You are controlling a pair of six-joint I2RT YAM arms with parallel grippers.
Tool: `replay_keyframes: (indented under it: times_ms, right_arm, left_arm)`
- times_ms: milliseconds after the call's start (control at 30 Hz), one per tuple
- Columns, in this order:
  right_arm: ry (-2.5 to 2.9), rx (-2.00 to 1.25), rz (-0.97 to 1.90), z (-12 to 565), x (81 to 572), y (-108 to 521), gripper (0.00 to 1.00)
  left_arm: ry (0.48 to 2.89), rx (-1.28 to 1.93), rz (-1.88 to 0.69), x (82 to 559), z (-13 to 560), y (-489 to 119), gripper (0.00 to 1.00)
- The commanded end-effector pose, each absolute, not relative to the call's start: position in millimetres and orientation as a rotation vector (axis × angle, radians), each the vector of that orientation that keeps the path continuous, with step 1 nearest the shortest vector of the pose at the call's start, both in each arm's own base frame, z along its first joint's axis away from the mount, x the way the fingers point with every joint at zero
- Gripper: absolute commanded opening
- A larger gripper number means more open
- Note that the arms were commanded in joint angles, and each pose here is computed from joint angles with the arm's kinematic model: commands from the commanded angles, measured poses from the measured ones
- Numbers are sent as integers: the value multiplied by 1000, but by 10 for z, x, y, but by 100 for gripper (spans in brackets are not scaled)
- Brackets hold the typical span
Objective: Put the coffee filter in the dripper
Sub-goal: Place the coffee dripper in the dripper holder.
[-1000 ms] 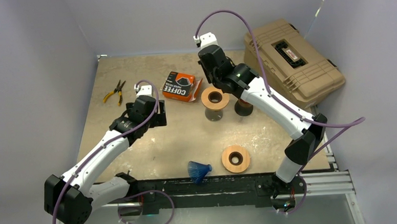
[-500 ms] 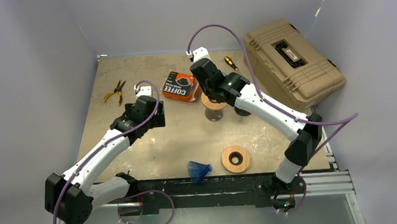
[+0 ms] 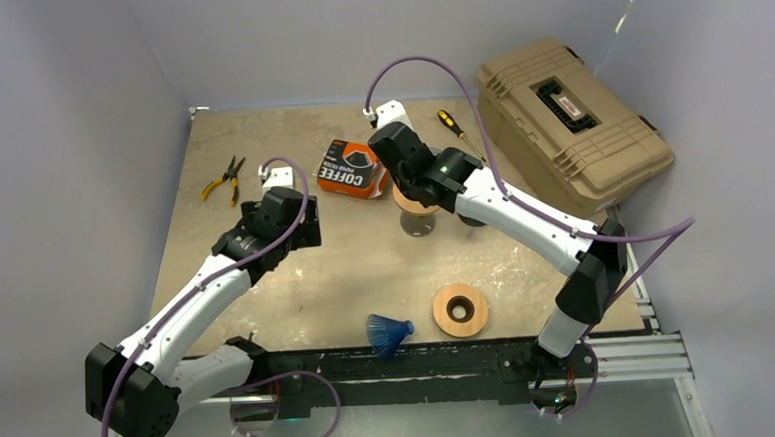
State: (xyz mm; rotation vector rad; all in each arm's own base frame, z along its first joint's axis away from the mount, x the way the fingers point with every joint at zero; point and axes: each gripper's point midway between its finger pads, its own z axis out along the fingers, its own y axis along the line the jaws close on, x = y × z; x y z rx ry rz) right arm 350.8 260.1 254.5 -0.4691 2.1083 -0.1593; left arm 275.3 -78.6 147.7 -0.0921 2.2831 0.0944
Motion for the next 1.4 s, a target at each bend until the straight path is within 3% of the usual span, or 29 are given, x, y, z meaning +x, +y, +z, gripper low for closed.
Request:
replay_keyframes:
  times_ms: [0,867,967,1133,1367]
  right_arm:
    - [2063,-403,-150,2659,3560,2618,0]
    - [2114,-426,-227,2329,3603,2635,0]
    - [2123,-418,-216,2305,3589,2641,6]
    - [2122,-416,-162,2323,3567,2695,25]
    - [2131,-428,-98,2322,3533,2771,37]
  left_arm:
    - [2215,-127,72,2822,1702,-779,99]
    - [2213,-129,76,2823,1706,-771,99]
    - [2212,-131,77,2825,1707,-770,99]
    - [2209,-133,79,2822,1711,-763,99]
    - [2209,-134,78,2823,1714,-764,99]
